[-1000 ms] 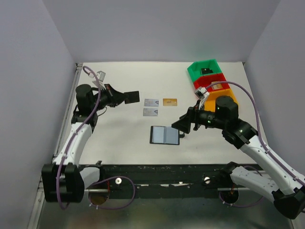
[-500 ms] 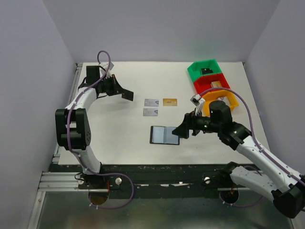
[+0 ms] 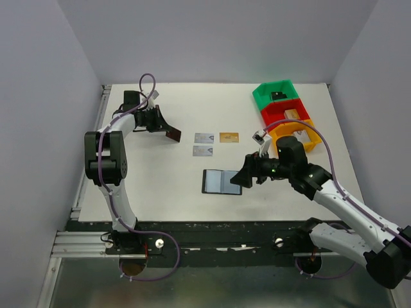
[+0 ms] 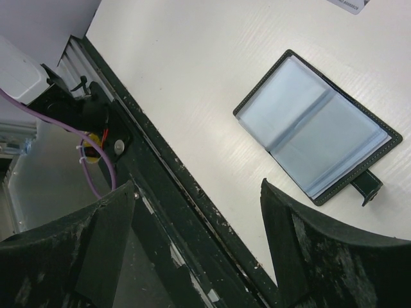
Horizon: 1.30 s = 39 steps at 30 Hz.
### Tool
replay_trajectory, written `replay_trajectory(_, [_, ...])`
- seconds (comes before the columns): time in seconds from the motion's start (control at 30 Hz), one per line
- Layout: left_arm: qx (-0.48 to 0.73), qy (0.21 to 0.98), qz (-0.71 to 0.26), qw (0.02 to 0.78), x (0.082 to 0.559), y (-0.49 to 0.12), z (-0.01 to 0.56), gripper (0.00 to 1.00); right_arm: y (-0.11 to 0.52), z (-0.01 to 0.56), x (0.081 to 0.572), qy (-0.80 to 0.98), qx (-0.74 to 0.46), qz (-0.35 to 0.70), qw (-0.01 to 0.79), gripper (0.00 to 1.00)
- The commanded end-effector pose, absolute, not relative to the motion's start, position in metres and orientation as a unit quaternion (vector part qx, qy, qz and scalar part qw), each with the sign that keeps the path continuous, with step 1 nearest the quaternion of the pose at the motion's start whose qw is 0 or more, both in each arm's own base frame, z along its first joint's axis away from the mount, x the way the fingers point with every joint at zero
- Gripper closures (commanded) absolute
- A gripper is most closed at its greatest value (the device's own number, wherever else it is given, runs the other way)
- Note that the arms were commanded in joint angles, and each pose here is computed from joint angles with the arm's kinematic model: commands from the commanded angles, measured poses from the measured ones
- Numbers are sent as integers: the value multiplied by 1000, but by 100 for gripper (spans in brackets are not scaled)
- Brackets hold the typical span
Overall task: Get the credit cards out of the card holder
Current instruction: Place the credit card at the center of the board.
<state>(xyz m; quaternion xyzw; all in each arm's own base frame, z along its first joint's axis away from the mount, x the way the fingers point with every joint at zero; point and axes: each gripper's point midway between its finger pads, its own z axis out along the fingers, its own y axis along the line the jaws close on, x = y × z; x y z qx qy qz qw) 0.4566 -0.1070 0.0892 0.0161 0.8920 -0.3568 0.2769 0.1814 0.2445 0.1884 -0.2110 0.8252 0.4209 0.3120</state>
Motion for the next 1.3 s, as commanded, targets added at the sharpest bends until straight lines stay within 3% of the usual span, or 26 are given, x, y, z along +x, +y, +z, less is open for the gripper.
replay_trajectory(0.0, [22,879,-380,288,475,-110,93,100,249,189,182,819,-220,429,312,14])
replay_trajectory(0.23, [17,867,-416,274,477,-119,85,100,252,181,185,826,-219,426,297,14])
replay_trajectory(0.63, [13,867,-432,246,478,-122,71,90,256,177,188,829,-219,427,287,14])
replay_trajectory(0.87, [13,871,-425,246,479,-121,73,75,254,176,187,831,-218,423,288,14])
replay_trajectory(1.27, [-5,881,-393,263,485,-100,83,59,249,170,186,839,-215,411,285,14])
